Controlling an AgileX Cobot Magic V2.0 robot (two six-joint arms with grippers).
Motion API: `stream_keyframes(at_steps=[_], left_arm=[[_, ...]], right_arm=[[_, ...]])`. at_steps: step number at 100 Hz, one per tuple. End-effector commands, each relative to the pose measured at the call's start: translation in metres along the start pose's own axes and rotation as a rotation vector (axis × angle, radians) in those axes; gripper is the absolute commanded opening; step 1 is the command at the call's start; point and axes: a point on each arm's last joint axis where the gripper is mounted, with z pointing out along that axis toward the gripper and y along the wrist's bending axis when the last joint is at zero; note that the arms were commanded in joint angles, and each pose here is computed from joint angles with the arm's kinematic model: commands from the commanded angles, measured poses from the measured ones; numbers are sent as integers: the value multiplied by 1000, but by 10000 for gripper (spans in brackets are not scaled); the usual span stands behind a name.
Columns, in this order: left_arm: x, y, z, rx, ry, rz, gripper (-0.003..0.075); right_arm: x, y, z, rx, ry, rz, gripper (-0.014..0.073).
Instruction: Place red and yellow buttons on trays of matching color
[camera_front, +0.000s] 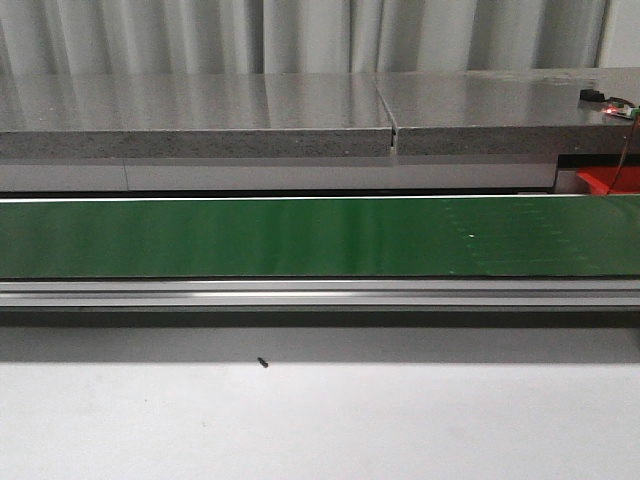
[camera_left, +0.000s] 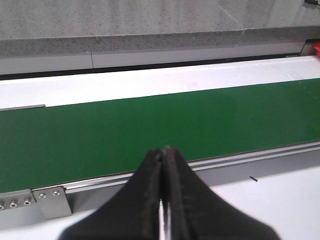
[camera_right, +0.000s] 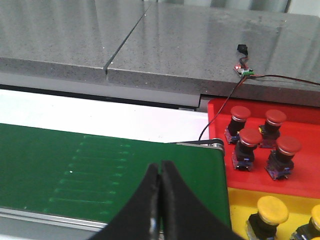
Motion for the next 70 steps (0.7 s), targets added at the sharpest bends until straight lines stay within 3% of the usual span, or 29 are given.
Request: stream_keyframes(at_steps=[1, 37, 70], left_arm=[[-13, 0, -3, -4, -81, -26, -20], [-13, 0, -3, -4, -81, -26, -20], [-13, 0, -3, -4, -81, -26, -20]], right_arm=[[3, -1, -11, 16, -165, -5, -68], [79, 0, -29, 22, -298, -5, -68], [98, -1, -23, 26, -313, -1, -68]])
